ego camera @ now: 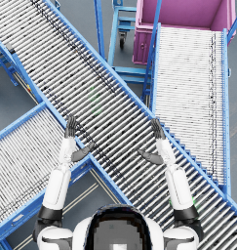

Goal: Pick up the oil and place it on the left assembly line, put the cola on the right, and keep Sprite still

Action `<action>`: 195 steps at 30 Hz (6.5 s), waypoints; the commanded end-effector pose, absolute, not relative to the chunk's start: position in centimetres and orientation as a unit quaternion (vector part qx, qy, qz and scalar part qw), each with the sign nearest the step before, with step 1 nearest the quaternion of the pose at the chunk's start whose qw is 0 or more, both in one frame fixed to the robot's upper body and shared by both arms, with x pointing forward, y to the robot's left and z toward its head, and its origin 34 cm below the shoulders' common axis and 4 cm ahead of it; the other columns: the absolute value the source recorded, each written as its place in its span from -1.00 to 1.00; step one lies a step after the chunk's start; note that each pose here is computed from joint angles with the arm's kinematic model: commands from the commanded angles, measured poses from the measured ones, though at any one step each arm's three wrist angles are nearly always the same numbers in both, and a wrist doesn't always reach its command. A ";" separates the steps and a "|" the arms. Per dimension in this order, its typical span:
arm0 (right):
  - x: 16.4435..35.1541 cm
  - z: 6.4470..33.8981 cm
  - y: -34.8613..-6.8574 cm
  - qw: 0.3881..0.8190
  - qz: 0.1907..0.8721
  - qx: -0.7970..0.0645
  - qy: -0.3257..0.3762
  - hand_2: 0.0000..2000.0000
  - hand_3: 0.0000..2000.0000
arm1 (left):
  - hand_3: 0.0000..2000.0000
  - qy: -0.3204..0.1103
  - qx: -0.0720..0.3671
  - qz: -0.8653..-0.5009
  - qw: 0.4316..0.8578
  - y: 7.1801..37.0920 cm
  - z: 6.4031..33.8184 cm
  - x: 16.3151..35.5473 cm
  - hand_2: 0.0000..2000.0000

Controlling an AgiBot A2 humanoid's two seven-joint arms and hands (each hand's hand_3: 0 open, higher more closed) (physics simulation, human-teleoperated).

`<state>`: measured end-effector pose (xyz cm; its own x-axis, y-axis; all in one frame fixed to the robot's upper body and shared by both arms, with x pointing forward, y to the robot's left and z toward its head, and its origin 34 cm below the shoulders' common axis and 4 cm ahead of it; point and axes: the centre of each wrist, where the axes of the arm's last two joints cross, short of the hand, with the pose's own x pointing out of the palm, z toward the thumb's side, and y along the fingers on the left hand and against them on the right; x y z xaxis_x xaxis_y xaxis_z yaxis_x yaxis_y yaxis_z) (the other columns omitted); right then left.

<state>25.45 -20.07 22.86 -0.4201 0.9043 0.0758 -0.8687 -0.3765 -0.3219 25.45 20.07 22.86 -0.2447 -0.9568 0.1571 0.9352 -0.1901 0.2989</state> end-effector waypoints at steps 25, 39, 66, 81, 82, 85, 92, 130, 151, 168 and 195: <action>25.6 27.4 -24.1 0.641 0.702 -0.170 -0.258 -1.00 -1.00 | -1.00 -0.302 0.201 -0.693 0.623 23.6 30.7 26.5 -1.00; 26.2 27.7 -26.1 0.713 0.613 -0.319 -0.118 -1.00 -1.00 | -1.00 -0.172 0.350 -0.580 0.716 26.8 31.8 27.1 -1.00; 25.9 27.6 -26.3 0.722 0.603 -0.317 -0.121 -1.00 -1.00 | -1.00 -0.175 0.356 -0.580 0.711 26.1 31.8 26.5 -1.00; 26.1 26.5 -26.1 0.723 0.611 -0.301 -0.111 -1.00 -1.00 | -1.00 -0.168 0.344 -0.587 0.714 26.0 30.8 26.5 -1.00; 26.0 27.0 -26.1 0.723 0.608 -0.307 -0.117 -1.00 -1.00 | -1.00 -0.174 0.351 -0.582 0.713 26.1 31.4 26.4 -1.00; 26.0 26.6 -26.1 0.724 0.610 -0.302 -0.114 -1.00 -1.00 | -1.00 -0.177 0.354 -0.580 0.712 26.1 31.6 26.3 -1.00; 25.8 27.9 -26.1 0.721 0.601 -0.319 -0.130 -1.00 -1.00 | -1.00 -0.186 0.363 -0.577 0.708 26.0 32.3 26.2 -1.00; 25.7 27.8 -26.1 0.725 0.598 -0.314 -0.136 -1.00 -1.00 | -1.00 -0.186 0.355 -0.573 0.715 26.2 31.9 26.1 -1.00; 25.7 27.2 -26.1 0.729 0.599 -0.302 -0.132 -1.00 -1.00 | -1.00 -0.191 0.359 -0.577 0.708 25.7 32.1 25.9 -1.00; 25.6 27.3 -26.1 0.729 0.599 -0.304 -0.135 -1.00 -1.00 | -1.00 -0.188 0.353 -0.580 0.710 25.6 31.7 26.0 -1.00; 25.9 26.1 -23.9 0.673 0.685 -0.235 -0.153 -1.00 -1.00 | -1.00 -0.194 0.265 -0.655 0.681 23.7 29.0 26.2 -1.00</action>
